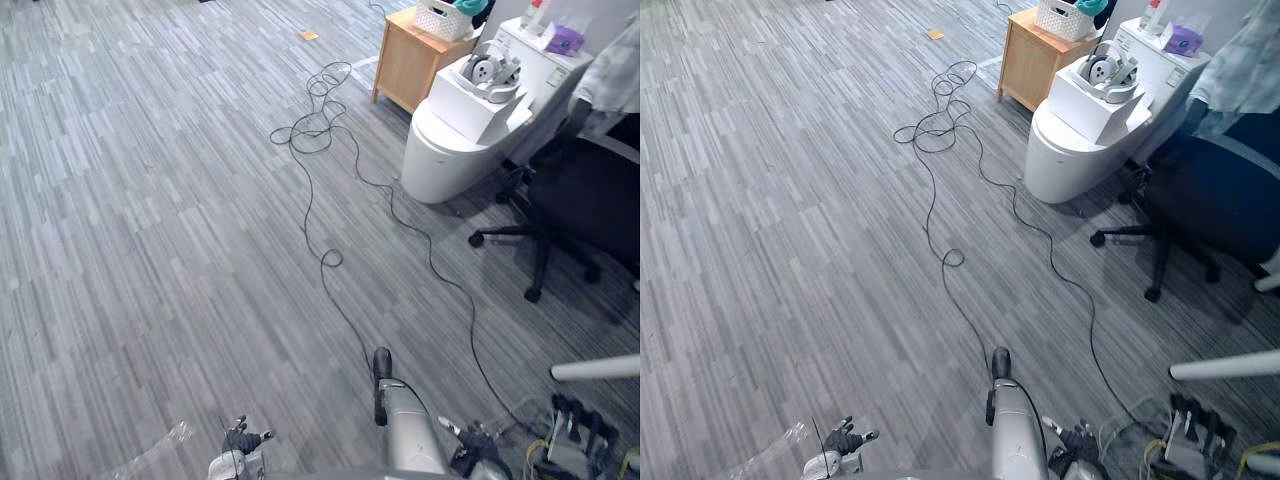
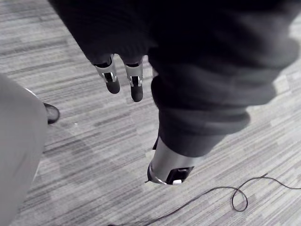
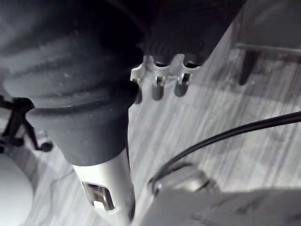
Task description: Organize washtable
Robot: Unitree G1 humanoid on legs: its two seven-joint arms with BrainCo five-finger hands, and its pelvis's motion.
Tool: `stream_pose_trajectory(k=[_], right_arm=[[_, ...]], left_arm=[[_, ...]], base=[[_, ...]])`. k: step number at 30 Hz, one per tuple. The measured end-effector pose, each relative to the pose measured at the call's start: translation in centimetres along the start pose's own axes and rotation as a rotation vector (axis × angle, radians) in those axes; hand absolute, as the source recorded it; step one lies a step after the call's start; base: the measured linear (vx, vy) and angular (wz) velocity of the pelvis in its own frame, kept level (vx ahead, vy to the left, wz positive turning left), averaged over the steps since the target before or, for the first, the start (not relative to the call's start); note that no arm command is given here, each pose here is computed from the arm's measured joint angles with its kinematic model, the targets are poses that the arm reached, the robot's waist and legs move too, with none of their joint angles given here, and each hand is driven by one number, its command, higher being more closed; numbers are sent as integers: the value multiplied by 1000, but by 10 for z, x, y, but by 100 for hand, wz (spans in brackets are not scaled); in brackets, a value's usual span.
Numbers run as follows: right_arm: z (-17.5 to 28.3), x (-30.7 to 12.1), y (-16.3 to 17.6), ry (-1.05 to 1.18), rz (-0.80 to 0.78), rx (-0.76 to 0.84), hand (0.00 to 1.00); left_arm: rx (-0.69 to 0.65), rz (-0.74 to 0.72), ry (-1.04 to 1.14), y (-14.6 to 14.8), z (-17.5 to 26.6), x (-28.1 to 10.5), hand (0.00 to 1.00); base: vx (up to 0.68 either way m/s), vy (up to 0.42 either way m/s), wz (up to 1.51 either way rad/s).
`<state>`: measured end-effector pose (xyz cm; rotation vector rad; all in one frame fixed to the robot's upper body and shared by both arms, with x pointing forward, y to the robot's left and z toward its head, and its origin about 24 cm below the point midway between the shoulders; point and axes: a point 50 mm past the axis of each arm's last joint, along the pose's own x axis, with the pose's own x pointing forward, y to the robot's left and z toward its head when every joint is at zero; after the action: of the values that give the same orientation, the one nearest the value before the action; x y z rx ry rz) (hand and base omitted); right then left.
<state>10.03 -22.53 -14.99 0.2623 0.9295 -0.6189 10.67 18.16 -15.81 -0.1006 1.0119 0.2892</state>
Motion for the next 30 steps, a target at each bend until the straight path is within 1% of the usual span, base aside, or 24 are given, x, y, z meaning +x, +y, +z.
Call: stream_pose_trajectory(k=[1,3,4,5,6,7,8,9,11,12,14,17,18,19,21,24,25,28,30], right_arm=[[3,1,-1,-9,1,-13,0],[16,4,5,-40,30,-44,0],[16,4,9,-43,45,-60,0],[18,3,19,-59,79,-86,0],[20,3,24,-66,103,-102,0],[19,3,26,-65,113,-113,0],[17,2,27,-63,120,-124,0],[15,2,27,-59,119,-137,0],[16,3,27,-64,128,-185,0],[14,4,29,-53,137,-223,0],[11,3,28,-43,141,-278,0],[1,1,11,-12,106,-341,0],[-3,1,13,8,111,-361,0],[-3,1,16,3,122,-368,0],[-8,0,23,24,137,-374,0],[-18,-4,38,48,187,-376,0],[-19,-5,39,52,193,-376,0],[-23,-7,43,60,201,-344,0],[-22,-7,41,60,197,-344,0]], left_arm=[[16,-18,-7,-5,3,1,0],[89,-85,-41,-23,15,3,0],[110,-93,-50,-25,17,3,0],[218,-122,-95,-31,24,2,0],[329,-178,-166,-46,37,0,0],[381,-200,-201,-52,43,-1,0],[448,-244,-255,-65,52,-4,0],[537,-317,-354,-87,68,-10,0],[581,-384,-433,-104,80,-17,0],[589,-412,-470,-108,88,-20,0],[593,-412,-472,-106,91,-18,0],[530,-400,-395,-99,76,-14,0],[493,-366,-346,-88,69,-10,0],[451,-335,-328,-82,73,-6,0],[451,-308,-322,-72,74,-3,0],[468,-271,-232,-51,51,-1,0],[467,-268,-215,-49,45,-1,0],[472,-300,-188,-50,38,-3,0],[440,-334,-191,-62,39,-5,0]], base=[[862,-342,-8],[831,-350,-47],[1001,-356,-80],[968,-299,-89],[929,-273,-87],[550,-142,-61],[602,-90,-49],[574,-52,-46],[573,56,-61],[558,192,-98],[431,214,-95],[406,259,-59],[555,345,-17],[464,279,5],[466,298,22],[465,299,-9],[374,225,-5],[352,151,52],[392,43,93]])
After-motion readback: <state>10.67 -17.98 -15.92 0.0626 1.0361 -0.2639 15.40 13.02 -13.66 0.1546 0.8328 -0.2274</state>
